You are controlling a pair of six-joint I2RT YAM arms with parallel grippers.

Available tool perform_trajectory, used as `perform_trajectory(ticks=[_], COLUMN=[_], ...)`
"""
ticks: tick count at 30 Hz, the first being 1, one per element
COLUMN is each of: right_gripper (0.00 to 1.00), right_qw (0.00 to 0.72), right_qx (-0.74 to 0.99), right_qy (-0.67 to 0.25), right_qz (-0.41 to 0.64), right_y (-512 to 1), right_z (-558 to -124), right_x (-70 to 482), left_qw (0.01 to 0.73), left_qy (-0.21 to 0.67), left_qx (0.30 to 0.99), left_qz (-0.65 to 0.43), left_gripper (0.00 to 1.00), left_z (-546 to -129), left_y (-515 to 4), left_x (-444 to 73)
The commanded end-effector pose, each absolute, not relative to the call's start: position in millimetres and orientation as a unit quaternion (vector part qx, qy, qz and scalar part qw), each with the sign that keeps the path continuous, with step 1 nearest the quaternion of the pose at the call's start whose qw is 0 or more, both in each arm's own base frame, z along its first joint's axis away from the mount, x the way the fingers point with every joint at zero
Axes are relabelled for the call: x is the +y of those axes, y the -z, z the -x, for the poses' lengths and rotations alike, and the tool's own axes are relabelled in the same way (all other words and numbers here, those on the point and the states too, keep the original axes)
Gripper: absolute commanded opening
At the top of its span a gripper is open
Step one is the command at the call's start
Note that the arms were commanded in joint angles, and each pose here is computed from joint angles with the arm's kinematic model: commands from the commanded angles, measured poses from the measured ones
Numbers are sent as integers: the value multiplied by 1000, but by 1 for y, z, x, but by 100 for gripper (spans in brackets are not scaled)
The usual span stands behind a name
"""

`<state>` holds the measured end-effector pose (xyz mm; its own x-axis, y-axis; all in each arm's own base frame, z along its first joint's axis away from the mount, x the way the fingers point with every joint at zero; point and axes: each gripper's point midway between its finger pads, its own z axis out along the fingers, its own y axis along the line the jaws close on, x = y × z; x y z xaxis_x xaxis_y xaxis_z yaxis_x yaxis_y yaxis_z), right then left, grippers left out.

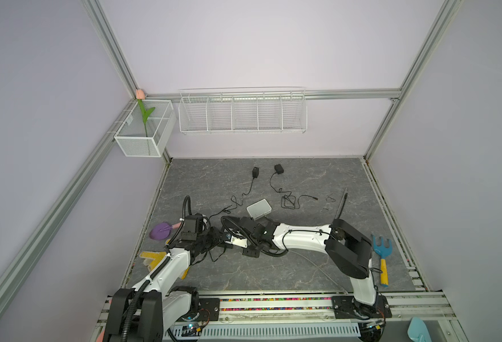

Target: Insert the plug into the switch port

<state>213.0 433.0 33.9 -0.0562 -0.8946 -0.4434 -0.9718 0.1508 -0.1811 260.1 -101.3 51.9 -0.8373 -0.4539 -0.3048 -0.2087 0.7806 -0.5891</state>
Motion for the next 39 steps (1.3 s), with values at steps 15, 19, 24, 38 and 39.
perform_trajectory(ticks=[15,19,24,38,39], right_gripper=[6,6,6,6,6], right_qw=[247,249,242,225,227], right_qx=[711,714,713,718,719], right_qy=[-120,-122,-134,-145,-146], right_qz=[647,643,644,643,640], right_y=[-50,-51,-52,-48,-49], right_z=[-215,-216,-213,-211,-211], right_x=[444,445,449,461,463], left_qw=[170,166,165,161,162], left_qy=[286,286,287,276,275], left_qx=[934,934,934,938,939], left_qz=[132,134,136,130,129], left_gripper=[43,47,45,28,28], left_z=[-258,-256,-255,-246,-246], left_y=[-52,-47,-41,-32,-32], left_x=[-114,-114,-114,-114,-114])
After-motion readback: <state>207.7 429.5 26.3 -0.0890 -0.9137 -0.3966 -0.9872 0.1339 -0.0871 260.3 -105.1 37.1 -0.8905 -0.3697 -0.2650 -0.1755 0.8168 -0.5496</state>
